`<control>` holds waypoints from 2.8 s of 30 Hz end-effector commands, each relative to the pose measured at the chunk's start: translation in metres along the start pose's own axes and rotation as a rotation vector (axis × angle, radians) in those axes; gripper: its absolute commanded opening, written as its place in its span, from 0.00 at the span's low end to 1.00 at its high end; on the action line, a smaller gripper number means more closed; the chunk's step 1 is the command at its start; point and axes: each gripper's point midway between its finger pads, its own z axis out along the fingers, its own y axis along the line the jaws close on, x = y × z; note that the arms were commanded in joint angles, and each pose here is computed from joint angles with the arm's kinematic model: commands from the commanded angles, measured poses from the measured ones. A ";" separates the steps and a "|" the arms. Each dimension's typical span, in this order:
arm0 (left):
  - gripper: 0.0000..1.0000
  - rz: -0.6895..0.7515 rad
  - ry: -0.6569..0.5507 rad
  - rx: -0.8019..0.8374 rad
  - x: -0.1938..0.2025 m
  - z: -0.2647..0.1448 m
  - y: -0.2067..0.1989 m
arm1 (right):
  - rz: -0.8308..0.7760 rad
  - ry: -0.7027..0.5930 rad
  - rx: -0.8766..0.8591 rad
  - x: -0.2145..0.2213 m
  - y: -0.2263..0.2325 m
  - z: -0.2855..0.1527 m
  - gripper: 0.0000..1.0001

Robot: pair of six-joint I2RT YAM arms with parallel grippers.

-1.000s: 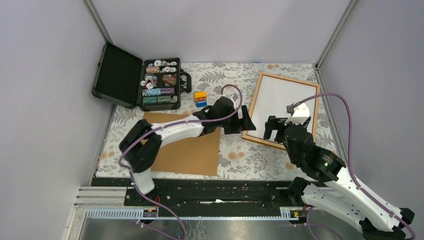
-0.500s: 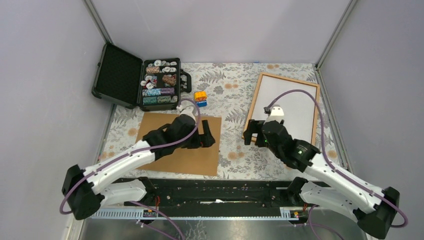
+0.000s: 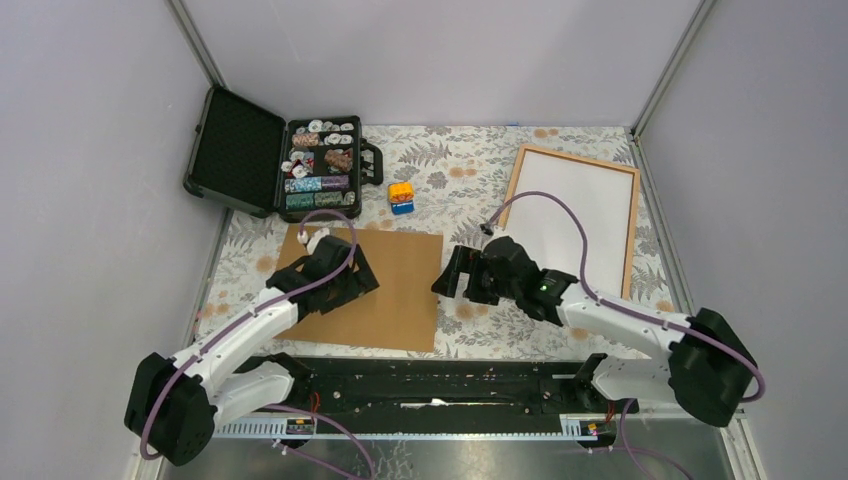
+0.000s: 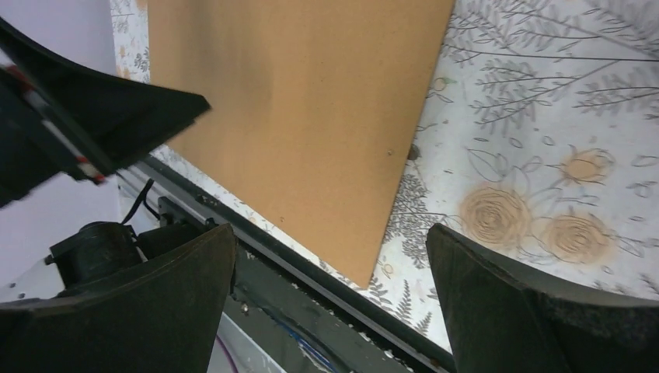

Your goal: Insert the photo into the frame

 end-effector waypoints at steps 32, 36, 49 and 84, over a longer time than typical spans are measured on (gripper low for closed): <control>0.99 -0.106 0.155 0.014 0.070 0.037 0.035 | 0.206 0.103 -0.048 0.012 -0.029 0.086 0.99; 0.99 -0.096 0.159 0.003 0.072 0.037 0.039 | 0.178 0.018 0.006 -0.006 -0.039 0.096 1.00; 0.99 -0.080 0.169 0.029 0.075 0.036 0.037 | 0.232 0.039 -0.194 -0.013 -0.005 0.105 1.00; 0.98 -0.027 0.401 0.311 0.121 0.036 -0.022 | 0.219 0.202 -0.209 0.023 -0.020 0.047 0.92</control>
